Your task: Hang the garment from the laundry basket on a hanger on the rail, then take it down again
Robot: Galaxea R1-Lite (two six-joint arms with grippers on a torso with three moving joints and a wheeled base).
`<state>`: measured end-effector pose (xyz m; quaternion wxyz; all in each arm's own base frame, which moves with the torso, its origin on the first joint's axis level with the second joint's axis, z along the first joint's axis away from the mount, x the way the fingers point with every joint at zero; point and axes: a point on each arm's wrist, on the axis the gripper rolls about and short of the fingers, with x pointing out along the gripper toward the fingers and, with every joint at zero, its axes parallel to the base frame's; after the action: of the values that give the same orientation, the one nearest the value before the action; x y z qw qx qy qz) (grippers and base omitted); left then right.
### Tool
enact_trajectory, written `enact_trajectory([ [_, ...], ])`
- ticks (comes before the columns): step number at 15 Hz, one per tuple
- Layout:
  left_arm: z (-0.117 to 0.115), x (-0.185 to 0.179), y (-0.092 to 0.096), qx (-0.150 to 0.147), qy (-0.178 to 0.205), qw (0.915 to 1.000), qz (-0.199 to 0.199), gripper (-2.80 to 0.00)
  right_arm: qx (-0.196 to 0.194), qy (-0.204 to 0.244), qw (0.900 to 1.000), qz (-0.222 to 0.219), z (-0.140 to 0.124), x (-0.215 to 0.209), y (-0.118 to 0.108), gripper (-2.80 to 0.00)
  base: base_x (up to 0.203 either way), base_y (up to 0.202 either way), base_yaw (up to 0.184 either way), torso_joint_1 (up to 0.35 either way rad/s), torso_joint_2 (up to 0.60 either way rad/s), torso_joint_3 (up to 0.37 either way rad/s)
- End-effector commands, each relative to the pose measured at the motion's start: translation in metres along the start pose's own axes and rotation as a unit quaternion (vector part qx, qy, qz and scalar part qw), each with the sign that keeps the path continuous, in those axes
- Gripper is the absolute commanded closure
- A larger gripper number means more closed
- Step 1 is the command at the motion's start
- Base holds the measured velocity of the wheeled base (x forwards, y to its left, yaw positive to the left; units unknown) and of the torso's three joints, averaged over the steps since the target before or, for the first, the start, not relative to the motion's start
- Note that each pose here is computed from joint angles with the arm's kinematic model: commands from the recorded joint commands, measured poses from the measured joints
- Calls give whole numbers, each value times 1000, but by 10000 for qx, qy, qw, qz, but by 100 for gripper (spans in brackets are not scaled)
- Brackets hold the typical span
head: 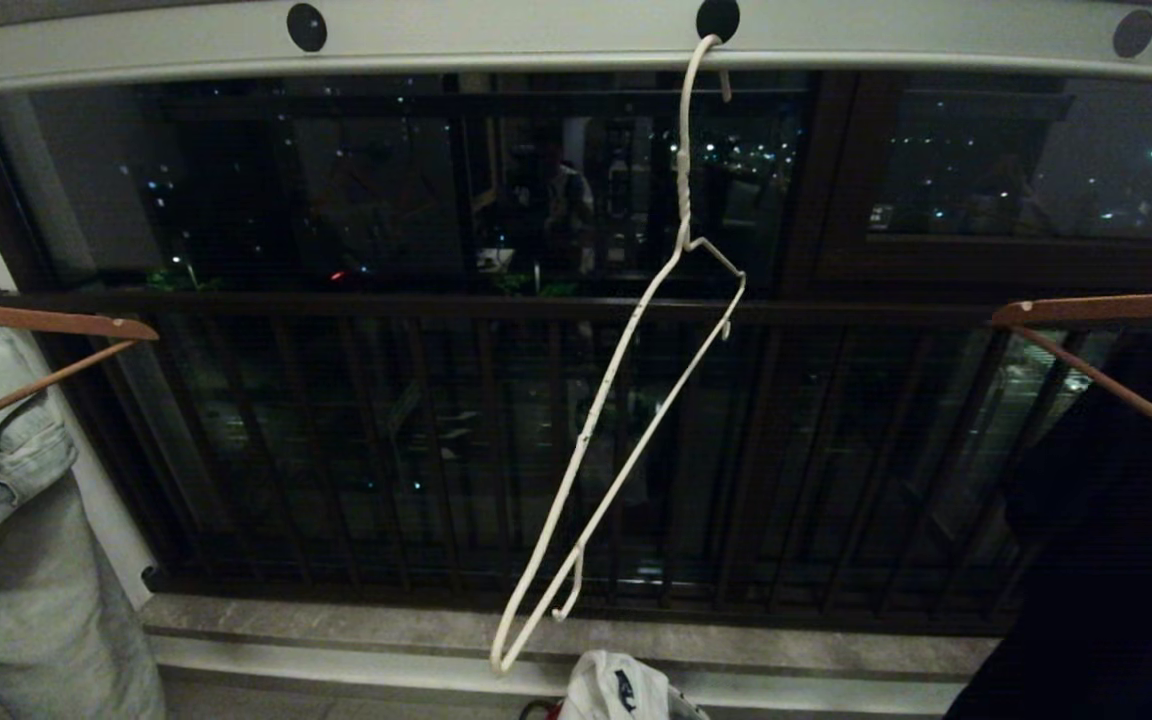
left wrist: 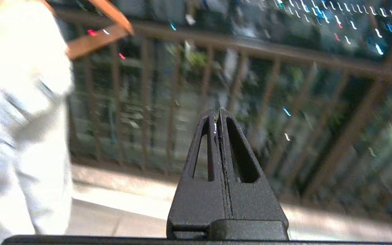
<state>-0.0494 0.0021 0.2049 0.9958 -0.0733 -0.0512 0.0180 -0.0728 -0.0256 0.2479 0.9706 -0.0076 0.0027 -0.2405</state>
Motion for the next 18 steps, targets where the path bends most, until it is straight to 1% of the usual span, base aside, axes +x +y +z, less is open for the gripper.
enact_trajectory([
  [1, -31, 0, 3, 30, 260, 9996, -42, 0, -117, -154, 9991, -385, -2, -13, -3, 0, 0, 0, 0, 0, 0, 0],
  [2, -40, 3, 4, 50, 423, 9991, -59, 0, -287, -145, 9986, -409, -3, -15, 1, 0, 0, 0, 0, 0, 0, 0],
  [3, -49, 6, 5, 67, 568, 9983, -103, 0, -375, -126, 9990, -187, -9, -16, 5, 0, 0, 0, 0, 0, 0, 0],
  [4, -58, 6, 6, 71, 649, 9977, -176, 0, -437, -81, 9990, -46, -23, -17, 7, 0, 0, 0, 0, 0, 0, 0],
  [5, -68, 3, 7, 122, 643, 9975, -270, 0, -477, -34, 9987, 190, -39, -18, 9, 0, 0, 0, 0, 0, 0, 0],
  [6, -81, 2, 9, 325, 686, 9964, -377, 0, -460, 5, 9974, 558, -54, -16, 12, 0, 0, 0, 0, 0, 0, 0],
  [7, -95, 1, 10, 638, 736, 9942, -453, 0, -372, 59, 9954, 886, -69, -13, 16, 0, 0, 0, 0, 0, 0, 0],
  [8, -107, 2, 12, 925, 777, 9914, -497, 0, -279, 24, 9923, 1203, -85, -9, 20, 0, 0, 0, 0, 0, 0, 0],
  [9, -117, 5, 13, 1065, 835, 9895, -503, 0, -218, -31, 9882, 1513, -100, -4, 24, 0, 0, 0, 0, 0, 0, 0],
  [10, -125, 9, 14, 1140, 779, 9893, -464, 0, -162, -96, 9843, 1754, -112, 3, 29, 0, 0, 0, 0, 0, 0, 0],
  [11, -130, 12, 15, 1182, 652, 9901, -376, 0, -138, -179, 9807, 1942, -123, 11, 34, 0, 0, 0, 0, 0, 0, 0],
  [12, -130, 13, 16, 1207, 529, 9907, -326, 0, -181, -244, 9750, 2200, -135, 17, 39, 0, 0, 0, 0, 0, 0, 0],
  [14, -130, 13, 16, 1170, 522, 9912, -324, 0, -291, -233, 9648, 2604, -157, 27, 47, 0, 0, 0, 0, 0, 0, 0],
  [15, -130, 13, 16, 1140, 529, 9915, -322, 0, -308, -289, 9608, 2741, -162, 29, 49, 0, 0, 0, 0, 0, 0, 0],
  [16, -130, 13, 16, 1116, 524, 9919, -314, 0, -327, -313, 9602, 2755, -162, 29, 49, 0, 0, 0, 0, 0, 0, 0],
  [17, -130, 13, 16, 1095, 518, 9922, -307, 0, -395, -324, 9619, 2685, -162, 29, 49, 0, 0, 0, 0, 0, 0, 0],
  [18, -130, 13, 16, 1071, 517, 9925, -296, 0, -582, -320, 9667, 2473, -165, 31, 48, 0, 0, 0, 0, 0, 0, 0],
])
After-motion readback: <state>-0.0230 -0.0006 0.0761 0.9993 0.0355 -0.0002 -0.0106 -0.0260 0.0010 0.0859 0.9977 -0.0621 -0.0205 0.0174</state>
